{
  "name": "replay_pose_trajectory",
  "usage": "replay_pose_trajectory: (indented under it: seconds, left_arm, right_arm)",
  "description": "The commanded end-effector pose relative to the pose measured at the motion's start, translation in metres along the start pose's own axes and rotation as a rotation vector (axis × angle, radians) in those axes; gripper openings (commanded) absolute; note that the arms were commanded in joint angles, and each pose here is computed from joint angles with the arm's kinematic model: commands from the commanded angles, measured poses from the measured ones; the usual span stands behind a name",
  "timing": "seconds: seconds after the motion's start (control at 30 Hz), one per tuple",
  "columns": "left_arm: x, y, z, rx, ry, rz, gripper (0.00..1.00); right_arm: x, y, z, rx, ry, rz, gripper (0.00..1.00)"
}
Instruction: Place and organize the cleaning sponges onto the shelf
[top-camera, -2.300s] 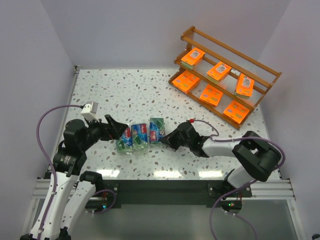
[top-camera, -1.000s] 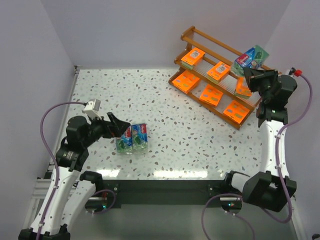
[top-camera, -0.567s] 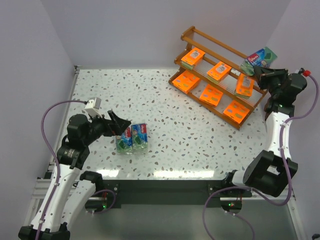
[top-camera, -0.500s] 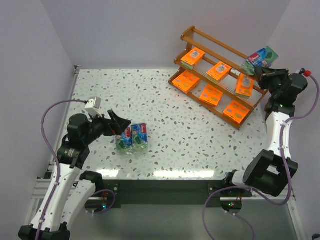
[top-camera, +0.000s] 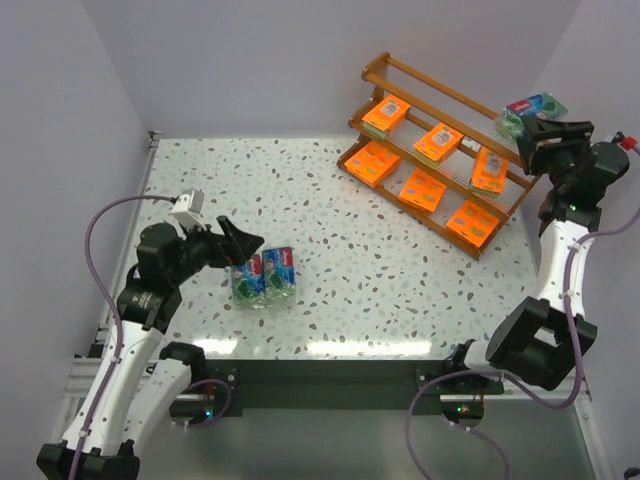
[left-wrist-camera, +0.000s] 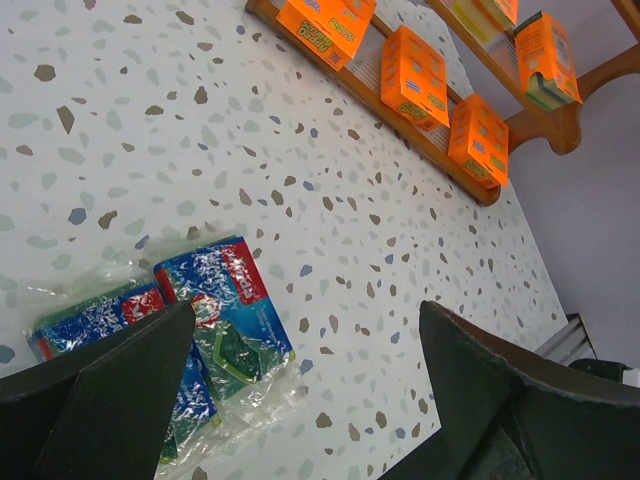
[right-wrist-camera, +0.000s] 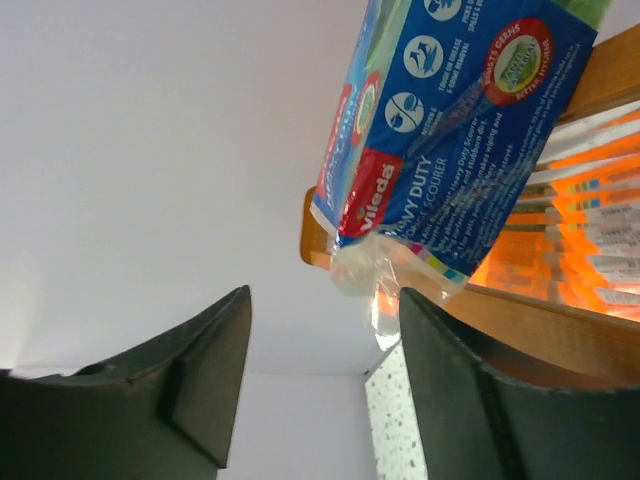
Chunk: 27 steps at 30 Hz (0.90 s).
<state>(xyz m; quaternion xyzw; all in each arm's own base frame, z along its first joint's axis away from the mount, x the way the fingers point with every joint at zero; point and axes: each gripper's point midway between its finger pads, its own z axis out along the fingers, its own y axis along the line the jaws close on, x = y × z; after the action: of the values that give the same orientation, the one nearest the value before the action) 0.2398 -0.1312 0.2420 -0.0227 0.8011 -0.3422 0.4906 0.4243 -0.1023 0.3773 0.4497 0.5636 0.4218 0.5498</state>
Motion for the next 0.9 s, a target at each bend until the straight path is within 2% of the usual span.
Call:
replay_pose_trajectory:
  seconds: [0.0, 0.1, 0.27, 0.4, 0.63, 0.7, 0.87]
  left_arm:
    - [-0.018, -0.017, -0.003, 0.054, -0.051, 0.011, 1.0]
    - [-0.018, -0.017, -0.006, 0.051, -0.055, 0.013, 1.0]
    - [-0.021, -0.021, -0.01, 0.053, -0.06, 0.021, 1.0]
    - [-0.023, -0.021, -0.013, 0.041, -0.056, 0.033, 1.0]
    - [-0.014, -0.01, -0.016, -0.007, -0.04, 0.036, 1.0]
    - [-0.01, -0.006, -0.013, -0.012, -0.034, 0.027, 1.0]
    - [-0.009, -0.008, -0.01, 0.008, -0.037, 0.012, 1.0]
  right_arm:
    - [0.006, 0.027, -0.019, -0.03, 0.017, -0.018, 0.66]
    - [0.014, 0.024, -0.035, 0.016, 0.025, 0.013, 0.75]
    - [0.06, -0.007, -0.06, 0.172, 0.091, 0.073, 0.77]
    - [0.101, -0.006, -0.076, 0.167, 0.172, 0.04, 0.77]
    - [0.214, -0.017, -0.122, 0.161, 0.503, -0.093, 0.77]
    - [0.246, -0.034, -0.143, 0.174, 0.588, -0.134, 0.77]
    - [0.293, -0.086, -0.173, 0.244, 0.714, -0.178, 0.75]
